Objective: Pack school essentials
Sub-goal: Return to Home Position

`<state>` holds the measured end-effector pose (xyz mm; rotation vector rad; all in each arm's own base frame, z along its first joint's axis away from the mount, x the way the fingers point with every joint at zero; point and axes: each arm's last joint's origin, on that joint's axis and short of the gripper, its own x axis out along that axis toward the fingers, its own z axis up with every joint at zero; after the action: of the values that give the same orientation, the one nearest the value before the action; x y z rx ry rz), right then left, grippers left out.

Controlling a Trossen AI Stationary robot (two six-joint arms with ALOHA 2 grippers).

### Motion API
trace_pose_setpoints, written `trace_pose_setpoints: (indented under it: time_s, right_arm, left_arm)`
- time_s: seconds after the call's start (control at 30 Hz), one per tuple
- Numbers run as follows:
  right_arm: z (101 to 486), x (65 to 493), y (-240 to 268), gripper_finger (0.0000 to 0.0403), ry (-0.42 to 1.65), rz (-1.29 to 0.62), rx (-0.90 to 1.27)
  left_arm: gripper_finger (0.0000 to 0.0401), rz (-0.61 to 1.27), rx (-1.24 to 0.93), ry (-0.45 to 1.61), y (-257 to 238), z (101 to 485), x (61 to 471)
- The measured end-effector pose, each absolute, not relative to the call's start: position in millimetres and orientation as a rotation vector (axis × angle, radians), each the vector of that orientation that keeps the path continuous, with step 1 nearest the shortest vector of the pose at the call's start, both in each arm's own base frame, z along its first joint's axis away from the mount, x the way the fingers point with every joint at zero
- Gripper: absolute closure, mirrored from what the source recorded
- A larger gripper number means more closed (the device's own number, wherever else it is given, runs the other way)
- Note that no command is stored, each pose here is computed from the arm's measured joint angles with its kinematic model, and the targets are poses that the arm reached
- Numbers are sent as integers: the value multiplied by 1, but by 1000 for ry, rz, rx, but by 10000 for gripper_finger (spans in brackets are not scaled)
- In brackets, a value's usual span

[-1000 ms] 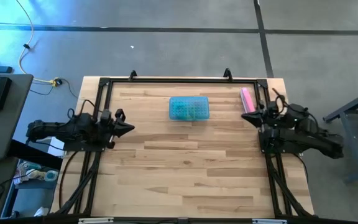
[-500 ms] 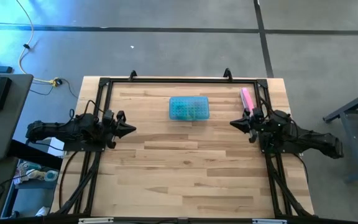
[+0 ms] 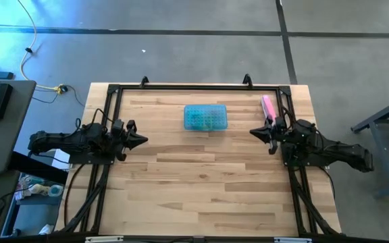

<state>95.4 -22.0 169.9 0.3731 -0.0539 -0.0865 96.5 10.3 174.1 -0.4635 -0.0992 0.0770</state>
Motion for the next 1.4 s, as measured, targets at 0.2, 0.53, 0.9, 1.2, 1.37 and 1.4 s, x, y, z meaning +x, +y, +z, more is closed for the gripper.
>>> trace_pose_setpoints:
  time_s: [0.2, 0.53, 0.9, 1.2, 1.37, 1.4]
  right_arm:
    - [170, 95, -22, 403, -51, -101, 322]
    - [169, 95, -22, 403, -56, -98, 440]
    - [169, 95, -22, 403, -56, -98, 438]
    - [169, 95, -22, 403, -56, -98, 437]
    - [169, 95, -22, 403, -56, -98, 437]
    - [169, 95, -22, 403, -55, -98, 437]
  left_arm:
    - [401, 77, -463, -99, 10, 174, 96]
    - [401, 77, -463, -99, 10, 174, 96]
    - [401, 76, -463, -99, 10, 174, 96]
    - [401, 76, -463, -99, 10, 174, 96]
    - [401, 76, -463, -99, 10, 174, 96]
    - [401, 76, -463, -99, 10, 174, 96]
